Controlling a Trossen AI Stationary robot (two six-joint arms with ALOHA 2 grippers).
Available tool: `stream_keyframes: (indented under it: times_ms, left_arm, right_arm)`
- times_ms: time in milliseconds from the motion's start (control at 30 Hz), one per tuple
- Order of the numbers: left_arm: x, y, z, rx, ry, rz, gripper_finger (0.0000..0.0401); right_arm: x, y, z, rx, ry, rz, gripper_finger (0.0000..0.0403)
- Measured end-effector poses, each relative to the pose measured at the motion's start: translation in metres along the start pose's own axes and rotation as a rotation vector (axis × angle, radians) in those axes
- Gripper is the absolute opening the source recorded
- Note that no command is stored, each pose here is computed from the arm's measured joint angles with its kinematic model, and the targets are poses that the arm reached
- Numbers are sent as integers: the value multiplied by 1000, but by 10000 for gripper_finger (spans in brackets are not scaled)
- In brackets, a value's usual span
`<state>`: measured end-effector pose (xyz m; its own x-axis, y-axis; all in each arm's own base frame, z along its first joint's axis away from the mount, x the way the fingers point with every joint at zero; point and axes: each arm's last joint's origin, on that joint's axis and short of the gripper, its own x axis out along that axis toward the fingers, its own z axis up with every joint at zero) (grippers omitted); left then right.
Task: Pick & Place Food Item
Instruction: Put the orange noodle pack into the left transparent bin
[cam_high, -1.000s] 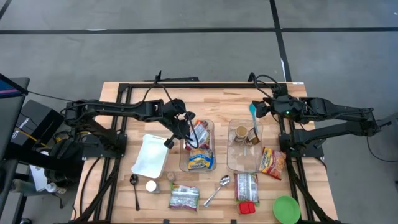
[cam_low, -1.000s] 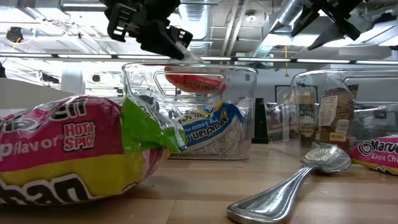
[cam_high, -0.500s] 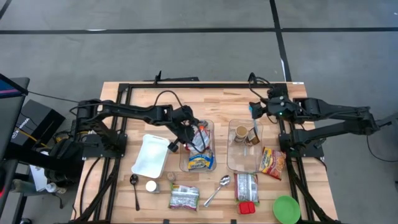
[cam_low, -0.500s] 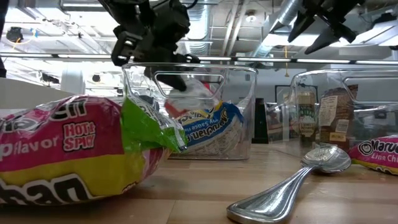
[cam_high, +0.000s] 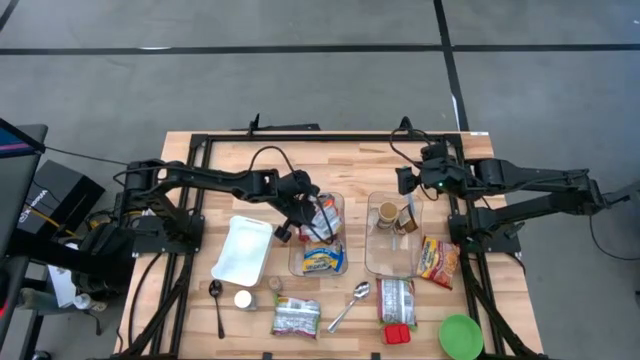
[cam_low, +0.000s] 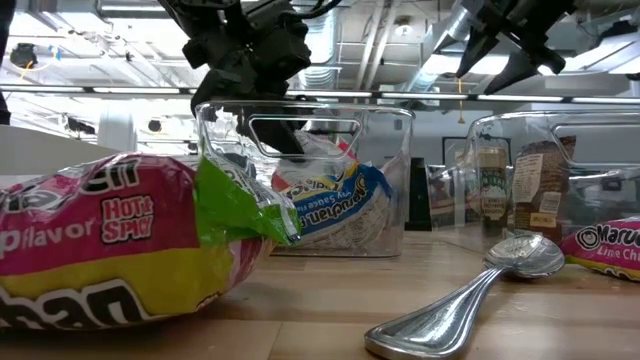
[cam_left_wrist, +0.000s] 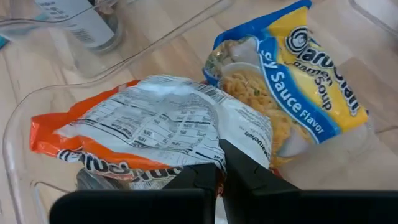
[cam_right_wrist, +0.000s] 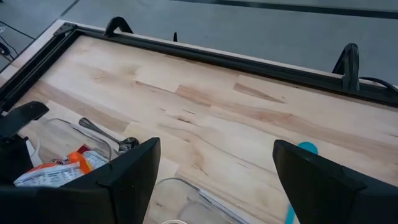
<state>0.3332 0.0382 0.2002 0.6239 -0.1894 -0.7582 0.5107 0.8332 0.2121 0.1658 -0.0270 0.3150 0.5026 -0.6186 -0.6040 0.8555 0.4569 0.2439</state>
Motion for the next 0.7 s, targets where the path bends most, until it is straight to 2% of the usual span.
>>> stream_keyframes:
  times_ms: [300,700]
  left_arm:
    - [-3,1,-2,-25,54,57,8]
    - [-14,2,1,-23,81,118,83]
  right_arm:
    - [0,2,2,17,-17,21,304]
    - [0,4,3,28,-26,33,304]
